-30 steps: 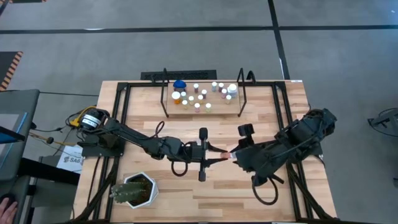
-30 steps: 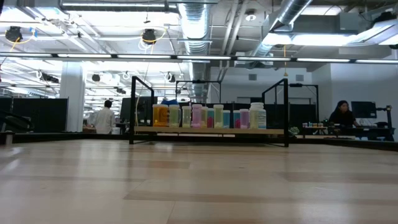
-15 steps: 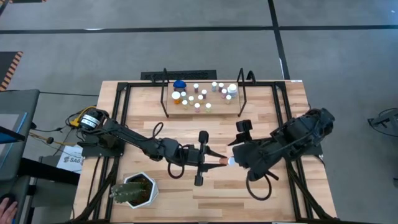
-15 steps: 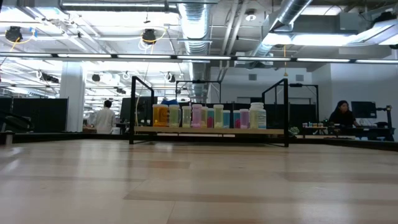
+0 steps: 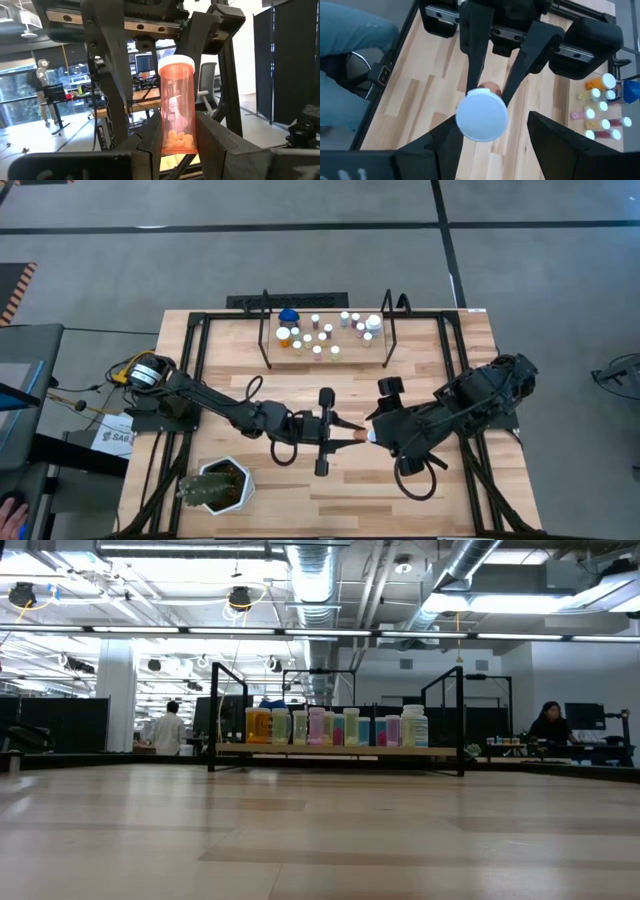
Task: Pick and place medicine bottles onto shelf by color
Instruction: Put the orange pill bottle on the shelf
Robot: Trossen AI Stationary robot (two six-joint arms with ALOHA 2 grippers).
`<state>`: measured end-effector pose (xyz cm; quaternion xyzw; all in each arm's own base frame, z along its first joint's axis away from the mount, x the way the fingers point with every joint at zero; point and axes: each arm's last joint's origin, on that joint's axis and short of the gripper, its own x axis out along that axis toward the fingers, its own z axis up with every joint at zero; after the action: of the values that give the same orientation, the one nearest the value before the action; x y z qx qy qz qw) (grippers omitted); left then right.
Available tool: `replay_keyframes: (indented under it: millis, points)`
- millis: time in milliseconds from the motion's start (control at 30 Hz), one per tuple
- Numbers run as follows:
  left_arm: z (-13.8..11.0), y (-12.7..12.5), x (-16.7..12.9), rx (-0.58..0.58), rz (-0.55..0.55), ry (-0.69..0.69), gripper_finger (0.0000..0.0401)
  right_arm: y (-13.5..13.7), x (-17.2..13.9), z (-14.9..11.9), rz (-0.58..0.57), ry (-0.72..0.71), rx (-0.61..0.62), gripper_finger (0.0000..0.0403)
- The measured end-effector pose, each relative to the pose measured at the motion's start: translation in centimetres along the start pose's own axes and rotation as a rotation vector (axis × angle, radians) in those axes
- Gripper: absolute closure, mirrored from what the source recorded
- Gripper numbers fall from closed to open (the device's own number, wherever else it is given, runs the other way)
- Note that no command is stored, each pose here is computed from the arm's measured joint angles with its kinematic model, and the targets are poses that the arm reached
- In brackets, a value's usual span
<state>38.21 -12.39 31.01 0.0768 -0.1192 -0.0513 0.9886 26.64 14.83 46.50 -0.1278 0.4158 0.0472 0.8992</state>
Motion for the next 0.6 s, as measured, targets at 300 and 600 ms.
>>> replay_keyframes:
  millis: [300, 600]
  points:
    - [-0.18, 0.11, 0.00, 0.005, 0.024, 0.020, 0.0326, 0.05, -0.01, 0.36, 0.005, -0.035, 0.015, 0.0161]
    - [-0.11, 0.14, 0.01, 0.010, 0.025, 0.012, 0.0326, 0.05, -0.01, 0.35, 0.005, -0.035, 0.030, 0.0204]
